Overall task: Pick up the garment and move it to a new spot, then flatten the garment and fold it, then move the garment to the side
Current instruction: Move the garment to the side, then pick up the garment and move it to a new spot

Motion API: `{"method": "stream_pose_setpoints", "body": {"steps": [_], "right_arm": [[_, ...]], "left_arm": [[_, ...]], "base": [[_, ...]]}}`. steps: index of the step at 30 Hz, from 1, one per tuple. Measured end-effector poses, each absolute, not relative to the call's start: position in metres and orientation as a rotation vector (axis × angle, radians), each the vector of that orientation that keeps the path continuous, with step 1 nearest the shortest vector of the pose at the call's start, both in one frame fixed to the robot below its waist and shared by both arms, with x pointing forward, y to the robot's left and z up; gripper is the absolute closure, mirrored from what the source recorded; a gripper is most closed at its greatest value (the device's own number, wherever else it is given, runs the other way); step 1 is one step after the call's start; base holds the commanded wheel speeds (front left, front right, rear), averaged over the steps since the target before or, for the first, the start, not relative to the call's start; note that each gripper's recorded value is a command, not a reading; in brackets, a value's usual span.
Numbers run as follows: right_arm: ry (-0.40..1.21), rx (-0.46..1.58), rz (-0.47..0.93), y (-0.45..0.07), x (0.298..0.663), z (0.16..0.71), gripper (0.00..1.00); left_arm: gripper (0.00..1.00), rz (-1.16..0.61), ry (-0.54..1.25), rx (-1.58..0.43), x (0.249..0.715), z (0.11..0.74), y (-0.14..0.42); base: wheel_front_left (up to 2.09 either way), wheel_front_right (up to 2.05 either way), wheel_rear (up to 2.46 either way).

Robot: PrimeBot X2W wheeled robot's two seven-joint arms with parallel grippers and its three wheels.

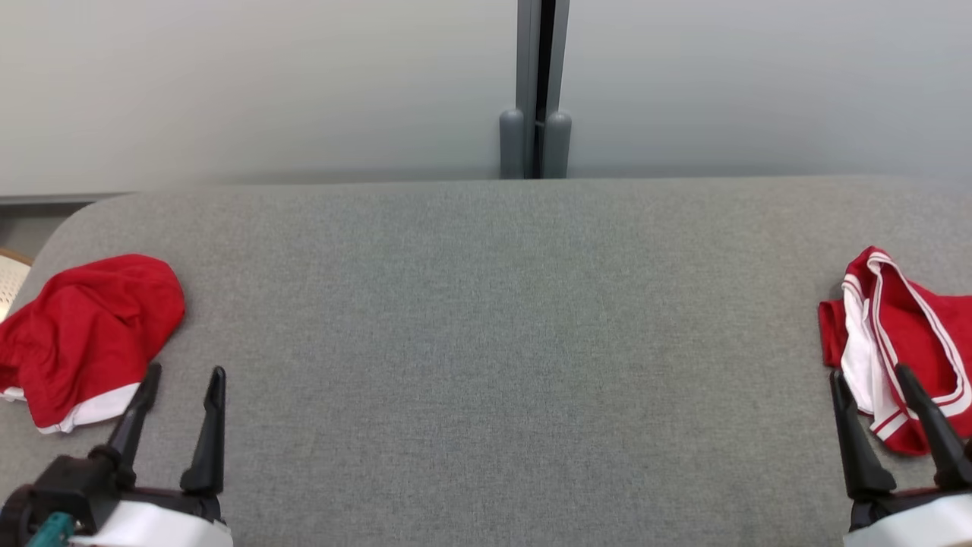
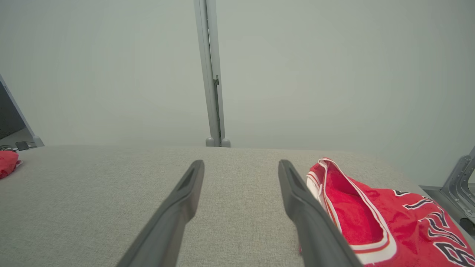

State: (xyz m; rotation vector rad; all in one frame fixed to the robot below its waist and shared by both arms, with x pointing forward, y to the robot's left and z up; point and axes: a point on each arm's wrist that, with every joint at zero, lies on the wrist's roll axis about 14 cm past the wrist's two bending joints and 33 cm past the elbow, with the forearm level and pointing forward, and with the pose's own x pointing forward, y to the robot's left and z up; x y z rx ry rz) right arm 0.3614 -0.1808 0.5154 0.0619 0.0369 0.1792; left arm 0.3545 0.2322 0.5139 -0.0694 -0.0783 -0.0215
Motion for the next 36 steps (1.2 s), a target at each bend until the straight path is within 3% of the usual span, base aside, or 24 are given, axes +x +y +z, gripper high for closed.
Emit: {"method": "stream_pose_setpoints", "body": {"steps": [14, 36], "right_arm": [[0.031, 0.065, 0.153, -0.184, 0.325, 0.528, 0.00], [0.035, 0.075, 0.134, -0.188, 0.323, 0.530, 0.00]], "left_arm": [[0.00, -0.061, -0.059, -0.089, 0.314, 0.506, 0.214], [0.00, -0.034, -0.058, -0.083, 0.311, 0.512, 0.216]], "base": [[0.00, 0.00, 0.00], [0.00, 0.00, 0.00]]}}
